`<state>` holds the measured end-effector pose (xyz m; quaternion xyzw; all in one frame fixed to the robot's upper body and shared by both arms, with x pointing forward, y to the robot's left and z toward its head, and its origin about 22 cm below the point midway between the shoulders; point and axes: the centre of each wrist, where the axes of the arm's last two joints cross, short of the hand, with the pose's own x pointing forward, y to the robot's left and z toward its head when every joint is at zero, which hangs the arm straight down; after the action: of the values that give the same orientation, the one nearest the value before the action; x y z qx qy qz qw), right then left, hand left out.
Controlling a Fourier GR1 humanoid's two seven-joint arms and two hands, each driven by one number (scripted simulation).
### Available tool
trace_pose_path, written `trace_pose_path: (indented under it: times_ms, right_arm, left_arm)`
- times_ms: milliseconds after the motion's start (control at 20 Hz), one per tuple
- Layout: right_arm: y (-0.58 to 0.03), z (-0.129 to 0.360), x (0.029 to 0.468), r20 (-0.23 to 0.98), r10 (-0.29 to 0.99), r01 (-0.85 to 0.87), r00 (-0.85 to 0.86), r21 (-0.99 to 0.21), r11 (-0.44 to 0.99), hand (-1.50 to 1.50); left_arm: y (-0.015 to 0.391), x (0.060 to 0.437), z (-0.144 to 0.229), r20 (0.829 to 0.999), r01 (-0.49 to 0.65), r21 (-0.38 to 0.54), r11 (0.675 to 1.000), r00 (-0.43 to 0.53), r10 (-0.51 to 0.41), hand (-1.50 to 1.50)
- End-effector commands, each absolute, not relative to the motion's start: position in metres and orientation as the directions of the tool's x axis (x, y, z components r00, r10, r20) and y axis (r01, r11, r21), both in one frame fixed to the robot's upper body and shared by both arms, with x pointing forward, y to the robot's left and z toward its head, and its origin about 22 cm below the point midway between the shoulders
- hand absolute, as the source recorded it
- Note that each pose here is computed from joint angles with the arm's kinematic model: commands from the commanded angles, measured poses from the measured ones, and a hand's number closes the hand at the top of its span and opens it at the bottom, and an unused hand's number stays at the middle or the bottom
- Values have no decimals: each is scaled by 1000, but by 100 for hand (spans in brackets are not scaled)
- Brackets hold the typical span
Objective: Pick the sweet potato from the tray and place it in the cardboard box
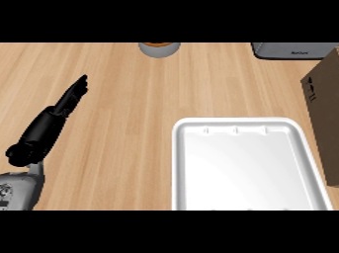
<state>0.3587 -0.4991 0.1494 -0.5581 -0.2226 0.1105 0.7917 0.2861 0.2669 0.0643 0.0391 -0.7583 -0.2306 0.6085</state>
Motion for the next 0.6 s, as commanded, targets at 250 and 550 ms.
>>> trace_pose_path:
  times_ms: [250, 550]
  right_arm:
    - [-515, 151, 341, 446, 572, 198, 688, -874, 443, -150]
    - [-514, 195, 347, 884, 359, 751, 300, -451, 482, -150]
  left_arm:
    - [263, 290, 61, 909, 203, 390, 898, -239, -341, 0]
    - [279, 277, 63, 908, 206, 396, 895, -230, -349, 0]
